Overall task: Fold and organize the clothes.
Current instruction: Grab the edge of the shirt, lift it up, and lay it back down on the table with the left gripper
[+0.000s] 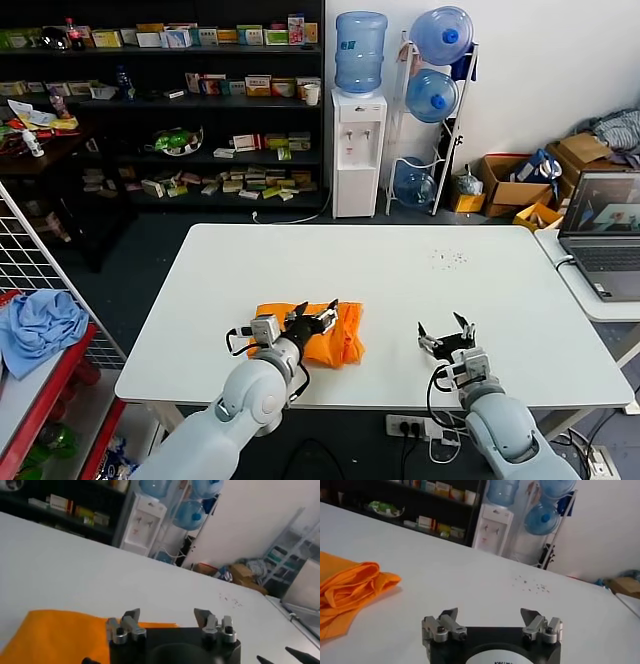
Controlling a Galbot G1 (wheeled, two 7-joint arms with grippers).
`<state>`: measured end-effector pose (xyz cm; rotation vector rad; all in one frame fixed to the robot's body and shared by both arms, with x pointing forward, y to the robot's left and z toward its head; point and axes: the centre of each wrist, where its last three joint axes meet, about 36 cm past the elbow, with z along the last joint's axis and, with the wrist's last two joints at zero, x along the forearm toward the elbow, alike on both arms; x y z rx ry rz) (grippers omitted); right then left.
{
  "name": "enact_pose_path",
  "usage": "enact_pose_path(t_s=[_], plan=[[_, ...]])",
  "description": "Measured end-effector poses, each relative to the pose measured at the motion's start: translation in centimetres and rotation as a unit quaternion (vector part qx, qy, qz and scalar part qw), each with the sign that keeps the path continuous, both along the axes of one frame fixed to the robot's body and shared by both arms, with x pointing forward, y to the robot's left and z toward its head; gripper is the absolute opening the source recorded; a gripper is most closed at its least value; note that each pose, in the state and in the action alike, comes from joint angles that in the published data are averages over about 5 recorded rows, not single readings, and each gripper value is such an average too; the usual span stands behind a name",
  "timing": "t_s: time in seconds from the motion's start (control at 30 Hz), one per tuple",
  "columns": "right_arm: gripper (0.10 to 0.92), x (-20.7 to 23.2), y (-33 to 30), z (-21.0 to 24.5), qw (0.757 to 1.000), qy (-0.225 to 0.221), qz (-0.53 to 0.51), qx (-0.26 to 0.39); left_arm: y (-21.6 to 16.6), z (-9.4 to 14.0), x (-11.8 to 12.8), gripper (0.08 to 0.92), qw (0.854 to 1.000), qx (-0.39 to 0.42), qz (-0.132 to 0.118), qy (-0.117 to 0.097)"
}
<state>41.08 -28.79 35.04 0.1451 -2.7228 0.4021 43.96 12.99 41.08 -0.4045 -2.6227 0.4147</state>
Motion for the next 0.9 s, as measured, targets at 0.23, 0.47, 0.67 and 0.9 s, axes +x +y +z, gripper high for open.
enact_pose_path(t_s=[0.23, 0.47, 0.67, 0.9], plan=[[0.823, -0.2, -0.6, -0.6, 1.0, -0.005, 0.03, 0.0, 6.9, -1.2, -0.1, 0.822, 0.998, 0.055, -0.022, -0.008], [0.823, -0.5, -1.3, -0.8, 0.999, -0.008, 0.05, 0.008, 12.4, -1.8, 1.3, 0.823, 0.996, 0.079, -0.049, 0.005], [0.823, -0.7, -2.0, -0.8, 0.998, -0.008, 0.057, 0.008, 15.2, -2.7, 2.4, 0.823, 0.994, 0.079, -0.069, 0.034], [0.823, -1.1, -2.1, -0.8, 0.998, -0.005, 0.065, 0.008, 16.6, -3.9, 3.4, 0.823, 0.992, 0.069, -0.081, 0.067]])
